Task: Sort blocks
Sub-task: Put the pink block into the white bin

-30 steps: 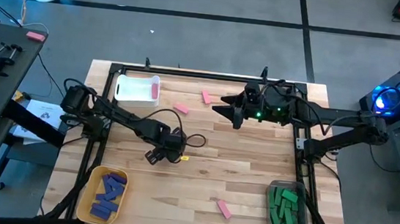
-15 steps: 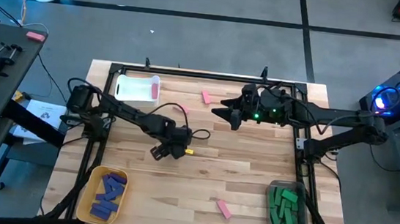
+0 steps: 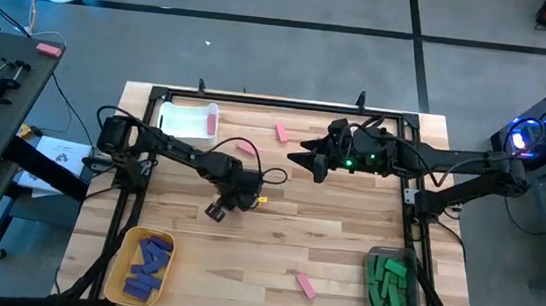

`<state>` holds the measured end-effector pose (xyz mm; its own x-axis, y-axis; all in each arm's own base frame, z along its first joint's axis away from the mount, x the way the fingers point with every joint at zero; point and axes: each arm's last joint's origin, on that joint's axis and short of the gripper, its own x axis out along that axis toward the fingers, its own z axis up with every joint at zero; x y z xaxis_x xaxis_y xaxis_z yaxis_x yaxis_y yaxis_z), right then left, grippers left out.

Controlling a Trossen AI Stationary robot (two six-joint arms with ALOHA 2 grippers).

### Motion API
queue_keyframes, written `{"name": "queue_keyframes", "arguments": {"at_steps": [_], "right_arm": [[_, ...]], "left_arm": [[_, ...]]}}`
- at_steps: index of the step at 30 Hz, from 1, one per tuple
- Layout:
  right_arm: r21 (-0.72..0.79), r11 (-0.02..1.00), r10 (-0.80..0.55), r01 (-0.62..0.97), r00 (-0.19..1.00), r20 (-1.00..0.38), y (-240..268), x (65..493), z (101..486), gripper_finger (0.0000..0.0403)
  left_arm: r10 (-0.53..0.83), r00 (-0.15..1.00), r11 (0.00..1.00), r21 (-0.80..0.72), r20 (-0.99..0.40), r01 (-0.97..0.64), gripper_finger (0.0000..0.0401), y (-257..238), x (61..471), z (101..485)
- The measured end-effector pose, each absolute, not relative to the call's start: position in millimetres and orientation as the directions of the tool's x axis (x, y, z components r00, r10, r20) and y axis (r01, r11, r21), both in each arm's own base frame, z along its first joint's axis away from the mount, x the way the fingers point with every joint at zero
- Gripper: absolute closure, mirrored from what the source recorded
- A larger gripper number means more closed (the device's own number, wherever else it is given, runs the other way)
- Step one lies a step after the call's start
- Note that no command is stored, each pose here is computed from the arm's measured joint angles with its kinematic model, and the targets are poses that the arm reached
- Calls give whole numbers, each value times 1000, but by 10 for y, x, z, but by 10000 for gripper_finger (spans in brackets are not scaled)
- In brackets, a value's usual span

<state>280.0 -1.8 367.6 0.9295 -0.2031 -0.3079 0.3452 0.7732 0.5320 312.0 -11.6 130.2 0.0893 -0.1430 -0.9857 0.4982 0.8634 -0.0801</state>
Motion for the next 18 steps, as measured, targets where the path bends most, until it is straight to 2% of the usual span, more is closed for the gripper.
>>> {"name": "queue_keyframes", "arguments": {"at_steps": [5,7,10,13,16,18], "right_arm": [[537,769,-204,347,929,-308,-1,2800,3676,147],[536,771,-199,342,930,-308,14,2800,3675,147],[535,775,-192,336,932,-307,49,2799,3675,147],[531,777,-195,337,932,-306,83,2797,3676,147],[528,777,-203,342,931,-304,115,2795,3676,147],[524,777,-210,348,929,-305,141,2792,3674,147]], "left_arm": [[-203,99,942,-166,-974,292,352,39,2977,1543],[-158,219,970,-110,-963,217,352,182,2948,1790],[12,365,998,32,-931,49,352,454,2751,2134],[253,471,966,195,-845,-168,352,759,2493,2469],[478,435,861,311,-763,-401,352,1084,2158,2682],[561,376,784,327,-737,-528,352,1279,1944,2720]]}}
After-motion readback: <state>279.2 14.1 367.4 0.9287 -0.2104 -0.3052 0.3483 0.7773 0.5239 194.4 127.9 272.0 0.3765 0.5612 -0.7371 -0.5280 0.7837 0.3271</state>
